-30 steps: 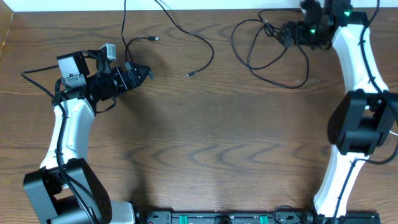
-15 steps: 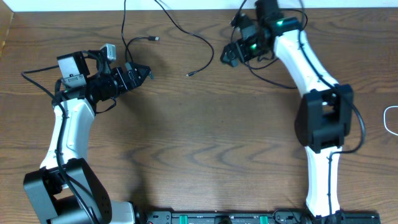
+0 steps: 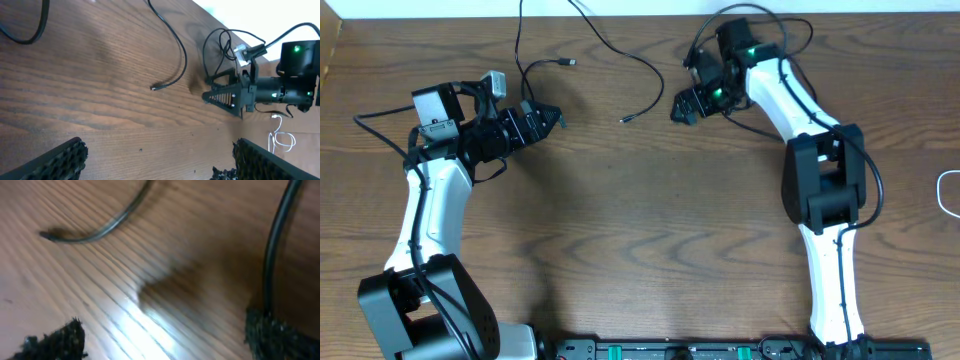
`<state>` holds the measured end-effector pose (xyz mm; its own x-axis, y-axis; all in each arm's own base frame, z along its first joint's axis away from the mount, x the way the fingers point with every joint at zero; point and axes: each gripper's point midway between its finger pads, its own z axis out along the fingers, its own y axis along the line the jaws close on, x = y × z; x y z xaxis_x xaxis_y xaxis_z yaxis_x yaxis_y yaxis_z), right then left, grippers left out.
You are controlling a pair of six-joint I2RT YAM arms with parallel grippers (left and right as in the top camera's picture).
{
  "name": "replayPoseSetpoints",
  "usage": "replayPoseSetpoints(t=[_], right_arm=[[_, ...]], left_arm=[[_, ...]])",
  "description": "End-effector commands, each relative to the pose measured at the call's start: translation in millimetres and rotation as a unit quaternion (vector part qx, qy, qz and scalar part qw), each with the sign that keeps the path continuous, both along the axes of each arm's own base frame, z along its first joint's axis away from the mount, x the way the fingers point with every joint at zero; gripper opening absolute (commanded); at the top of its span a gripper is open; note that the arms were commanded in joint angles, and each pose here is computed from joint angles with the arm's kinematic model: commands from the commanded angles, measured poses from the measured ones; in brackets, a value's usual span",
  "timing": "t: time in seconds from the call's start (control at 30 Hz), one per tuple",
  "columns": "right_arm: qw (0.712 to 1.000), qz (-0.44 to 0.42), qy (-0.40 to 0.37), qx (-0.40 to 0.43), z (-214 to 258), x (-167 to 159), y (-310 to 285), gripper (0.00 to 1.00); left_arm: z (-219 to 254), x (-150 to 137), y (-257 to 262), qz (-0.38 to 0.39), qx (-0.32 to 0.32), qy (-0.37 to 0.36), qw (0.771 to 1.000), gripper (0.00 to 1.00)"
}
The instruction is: Untangle cables
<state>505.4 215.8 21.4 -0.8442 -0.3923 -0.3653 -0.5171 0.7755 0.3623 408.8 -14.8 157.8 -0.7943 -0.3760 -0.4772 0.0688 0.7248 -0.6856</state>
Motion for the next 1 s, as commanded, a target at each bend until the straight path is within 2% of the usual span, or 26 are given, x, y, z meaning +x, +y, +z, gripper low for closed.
replayPoseSetpoints(t=[0.0, 0.4, 0.97], right_arm=[[0.999, -0.006, 0.044, -0.02, -39.7, -11.0, -12.6, 0.99], [0.994, -0.063, 0.044, -0.082, -48.6, 3.3, -75.8, 0.99], [0.965, -0.229, 0.049, -0.117, -45.4, 24.9, -232.1, 0.99]], left_arm=[[8.1, 1.3, 1.3, -0.003, 0.014, -0.016, 1.0, 0.93], [7.5, 0.6, 1.1, -0.003, 0.013, -0.014, 1.0, 0.93], [1.9, -6.8, -8.5, -0.013, 0.008, 0.009, 1.0, 0.93]])
